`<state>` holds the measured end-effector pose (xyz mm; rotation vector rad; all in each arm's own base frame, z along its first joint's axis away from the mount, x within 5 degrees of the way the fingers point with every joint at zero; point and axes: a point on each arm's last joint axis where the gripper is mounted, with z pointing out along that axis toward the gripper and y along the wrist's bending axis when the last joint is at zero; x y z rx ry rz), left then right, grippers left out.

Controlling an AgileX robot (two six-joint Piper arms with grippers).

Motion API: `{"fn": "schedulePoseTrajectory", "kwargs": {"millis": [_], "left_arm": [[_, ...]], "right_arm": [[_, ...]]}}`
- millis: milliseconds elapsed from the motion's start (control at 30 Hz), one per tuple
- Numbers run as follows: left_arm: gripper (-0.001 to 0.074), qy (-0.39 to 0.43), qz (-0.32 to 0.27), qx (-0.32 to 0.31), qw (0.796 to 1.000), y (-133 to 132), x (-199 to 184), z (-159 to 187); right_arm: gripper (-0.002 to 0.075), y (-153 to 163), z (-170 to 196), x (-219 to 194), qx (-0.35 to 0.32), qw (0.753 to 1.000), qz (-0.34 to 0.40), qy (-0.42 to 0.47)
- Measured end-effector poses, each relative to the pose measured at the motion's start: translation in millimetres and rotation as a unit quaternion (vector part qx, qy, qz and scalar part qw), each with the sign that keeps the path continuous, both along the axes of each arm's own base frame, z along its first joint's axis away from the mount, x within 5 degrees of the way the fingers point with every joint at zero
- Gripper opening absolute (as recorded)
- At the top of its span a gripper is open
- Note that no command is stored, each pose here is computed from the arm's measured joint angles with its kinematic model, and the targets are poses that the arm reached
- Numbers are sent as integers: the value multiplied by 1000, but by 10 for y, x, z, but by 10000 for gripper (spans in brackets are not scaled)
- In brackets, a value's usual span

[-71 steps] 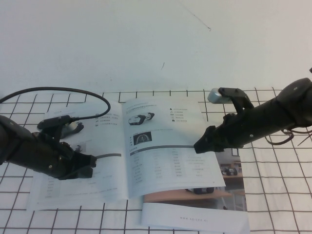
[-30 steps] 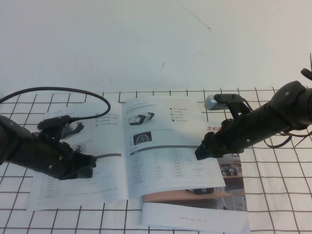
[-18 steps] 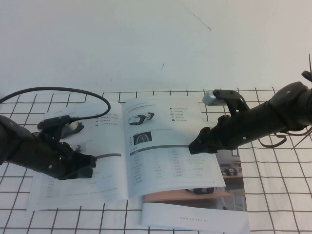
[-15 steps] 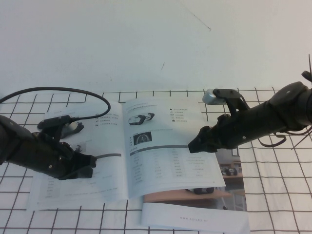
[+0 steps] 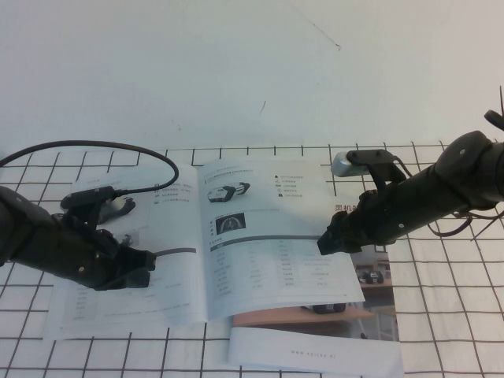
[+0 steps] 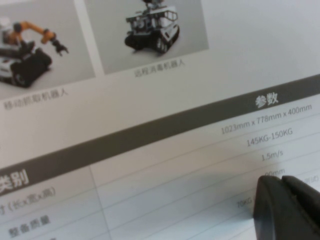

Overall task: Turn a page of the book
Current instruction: Open the closed book

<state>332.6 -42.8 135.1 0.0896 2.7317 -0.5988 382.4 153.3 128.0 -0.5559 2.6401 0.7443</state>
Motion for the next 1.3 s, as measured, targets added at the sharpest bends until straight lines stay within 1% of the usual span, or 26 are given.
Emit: {"fn": "schedulePoseTrajectory", "kwargs": {"millis": [267,600,967,1167,1300], "left_arm": [[-2,0,-1,0,1000,0,0,0],[-2,2,-1,0,1000,0,0,-13],[-2,2,-1,0,1000,0,0,-14],[-2,2,-1,0,1000,0,0,-14],[-2,2,-1,0,1000,0,0,-14]], "right_arm": [[435,-2,2,4,0,1000,-7,4],[435,16,-59,44,39,998,-33,25],[435,31,-16,50,50,998,-24,9],[435,79,107,18,77,997,-10,2],[435,101,123,2,92,996,-3,6]]}}
